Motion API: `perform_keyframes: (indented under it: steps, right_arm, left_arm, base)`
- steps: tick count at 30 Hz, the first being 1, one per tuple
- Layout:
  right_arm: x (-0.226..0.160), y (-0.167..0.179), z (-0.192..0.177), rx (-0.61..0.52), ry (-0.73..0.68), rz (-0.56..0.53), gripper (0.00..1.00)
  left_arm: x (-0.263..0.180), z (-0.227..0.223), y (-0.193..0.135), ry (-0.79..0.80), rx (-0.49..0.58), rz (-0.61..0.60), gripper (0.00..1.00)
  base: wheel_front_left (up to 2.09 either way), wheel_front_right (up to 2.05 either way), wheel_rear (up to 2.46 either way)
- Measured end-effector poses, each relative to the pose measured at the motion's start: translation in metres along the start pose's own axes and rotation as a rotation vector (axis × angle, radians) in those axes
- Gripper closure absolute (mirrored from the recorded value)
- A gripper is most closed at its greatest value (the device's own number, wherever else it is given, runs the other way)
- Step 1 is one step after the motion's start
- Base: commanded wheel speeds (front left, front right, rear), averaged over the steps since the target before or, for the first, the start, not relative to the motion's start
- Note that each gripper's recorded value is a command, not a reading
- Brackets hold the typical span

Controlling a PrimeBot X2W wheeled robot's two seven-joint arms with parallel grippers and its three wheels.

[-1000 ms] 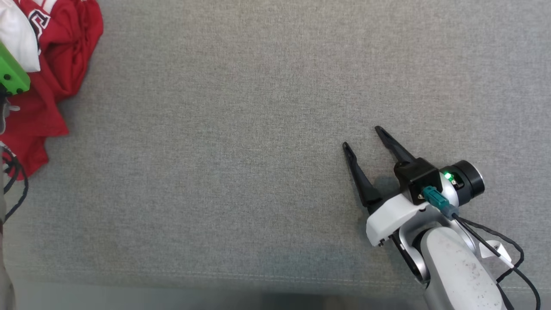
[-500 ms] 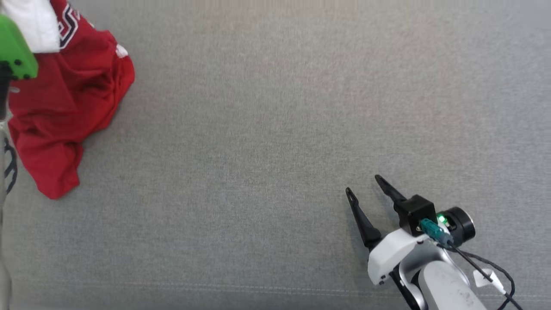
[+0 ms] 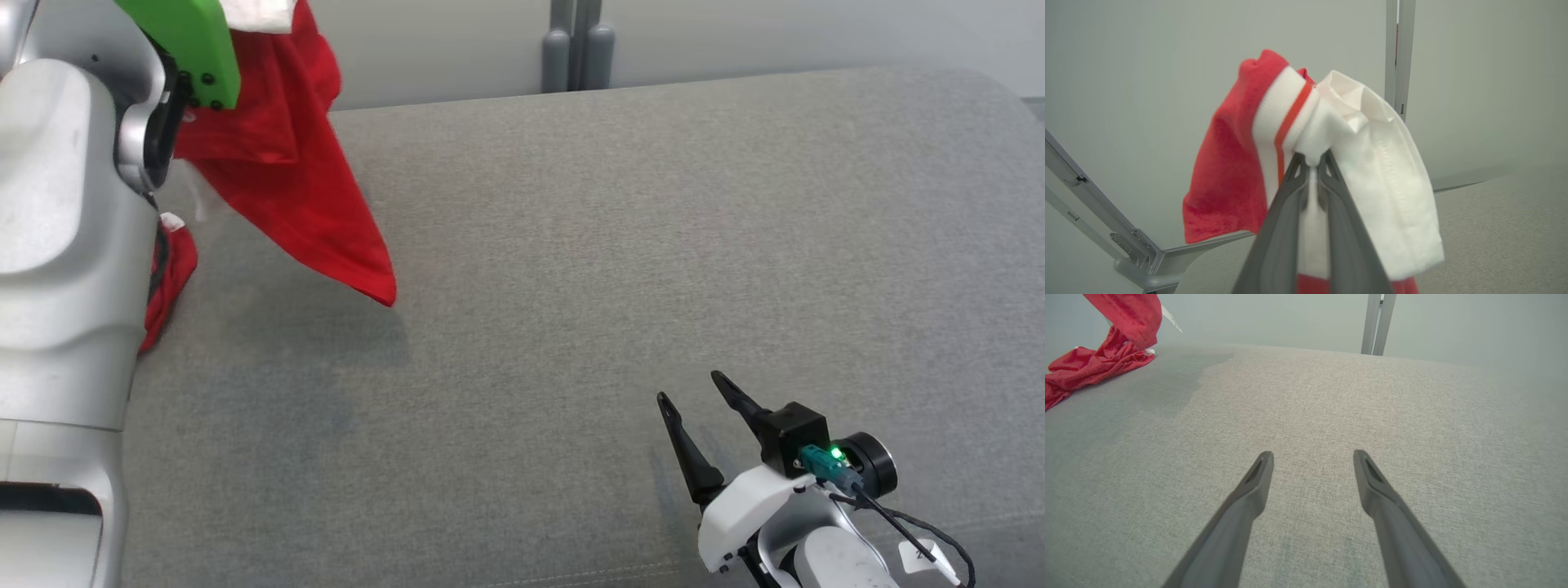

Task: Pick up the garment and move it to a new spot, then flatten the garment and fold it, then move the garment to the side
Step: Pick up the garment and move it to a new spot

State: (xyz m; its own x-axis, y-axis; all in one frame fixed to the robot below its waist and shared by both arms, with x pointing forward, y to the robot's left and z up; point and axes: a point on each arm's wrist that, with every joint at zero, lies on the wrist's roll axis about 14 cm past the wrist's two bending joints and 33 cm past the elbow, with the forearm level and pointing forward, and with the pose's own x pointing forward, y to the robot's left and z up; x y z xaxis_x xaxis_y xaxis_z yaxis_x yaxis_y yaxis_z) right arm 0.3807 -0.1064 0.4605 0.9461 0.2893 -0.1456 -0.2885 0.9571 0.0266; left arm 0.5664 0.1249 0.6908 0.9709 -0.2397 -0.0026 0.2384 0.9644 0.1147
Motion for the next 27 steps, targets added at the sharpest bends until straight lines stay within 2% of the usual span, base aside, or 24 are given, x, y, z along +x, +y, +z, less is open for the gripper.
perform_keyframes:
  steps: [6,11,15,17,22,24,27]
  right_arm:
    - [-0.023,-0.029,0.002,0.015,-0.013,-0.105,0.00]
    - [-0.039,-0.055,0.001,0.028,-0.023,-0.196,0.00]
    - [-0.048,-0.073,-0.005,0.045,-0.015,-0.257,0.00]
    - [-0.048,-0.081,-0.011,0.055,-0.002,-0.281,0.00]
    - [-0.046,-0.089,-0.024,0.072,0.032,-0.304,0.00]
    - [-0.042,-0.088,-0.025,0.072,0.033,-0.297,0.00]
    - [-0.036,-0.084,-0.026,0.072,0.037,-0.278,0.00]
  left_arm:
    - [0.016,0.031,-0.101,-0.096,-0.052,-0.221,1.00]
    - [0.019,0.041,-0.184,-0.143,-0.090,-0.416,1.00]
    - [0.019,0.036,-0.232,-0.153,-0.144,-0.535,1.00]
    - [0.023,0.013,-0.251,-0.114,-0.197,-0.583,1.00]
    - [0.027,-0.068,-0.265,0.076,-0.259,-0.591,1.00]
    - [0.028,-0.104,-0.257,0.150,-0.244,-0.551,1.00]
    - [0.030,-0.148,-0.228,0.235,-0.214,-0.466,1.00]
  base:
    - [0.00,0.00,0.00]
    - [0.00,0.00,0.00]
    - [0.00,0.00,0.00]
    - [0.00,0.00,0.00]
    - [0.00,0.00,0.00]
    - [0.00,0.00,0.00]
    - [0.00,0.00,0.00]
